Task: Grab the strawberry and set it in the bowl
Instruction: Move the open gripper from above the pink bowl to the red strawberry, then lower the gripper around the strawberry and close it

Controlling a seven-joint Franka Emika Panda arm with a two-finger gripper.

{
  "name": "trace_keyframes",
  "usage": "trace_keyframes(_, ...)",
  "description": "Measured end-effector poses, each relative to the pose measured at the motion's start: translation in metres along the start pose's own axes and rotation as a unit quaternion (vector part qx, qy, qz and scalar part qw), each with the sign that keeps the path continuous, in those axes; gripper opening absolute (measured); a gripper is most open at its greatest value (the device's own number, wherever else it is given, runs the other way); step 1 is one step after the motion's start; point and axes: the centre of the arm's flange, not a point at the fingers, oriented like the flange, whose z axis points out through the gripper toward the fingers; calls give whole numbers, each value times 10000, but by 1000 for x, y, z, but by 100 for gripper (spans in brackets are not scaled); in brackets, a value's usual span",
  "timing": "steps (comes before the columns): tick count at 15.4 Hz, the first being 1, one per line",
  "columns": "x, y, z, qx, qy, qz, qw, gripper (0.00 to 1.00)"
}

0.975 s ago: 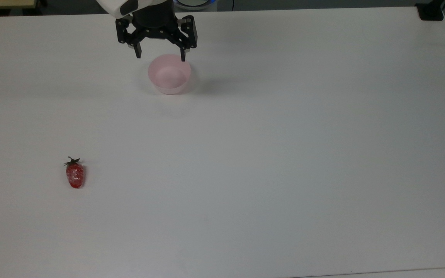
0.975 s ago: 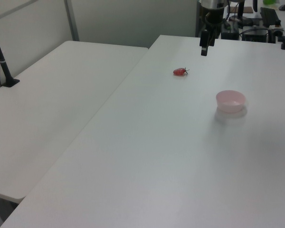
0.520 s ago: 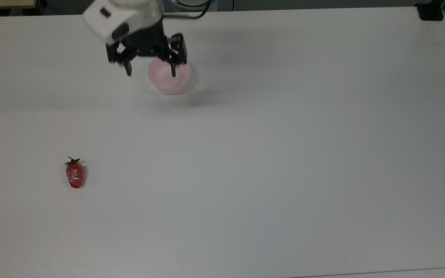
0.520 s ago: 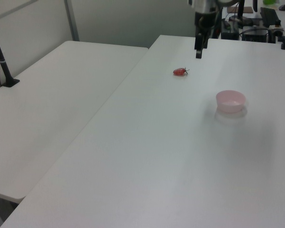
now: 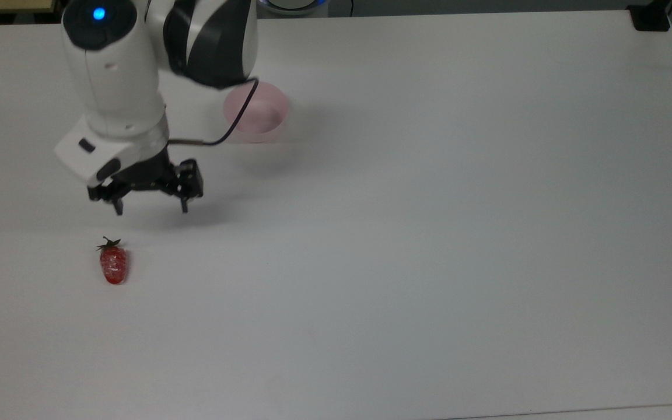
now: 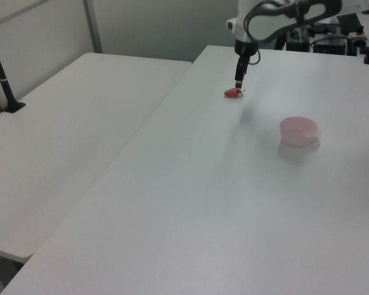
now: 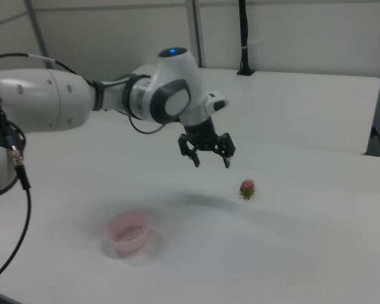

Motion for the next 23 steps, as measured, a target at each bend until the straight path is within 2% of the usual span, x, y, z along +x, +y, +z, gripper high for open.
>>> trace_keyframes(6, 13, 24, 82, -491, 305, 24, 9983, 100)
trace_keyframes(11, 15, 41, 101, -693, 483, 2, 9964, 96)
trace_keyframes(14, 15, 42, 103, -696, 468, -31, 9965, 70)
trace_keyframes(15, 15, 42, 103, -700, 468, -75, 9964, 70)
trace_keyframes(16, 15, 42, 103, -702, 470, -102, 9964, 66)
trace_keyframes(18, 16, 42, 103, -704, 473, -111, 9963, 44)
trace_keyframes(23, 18, 44, 98, -671, 551, -44, 9962, 44)
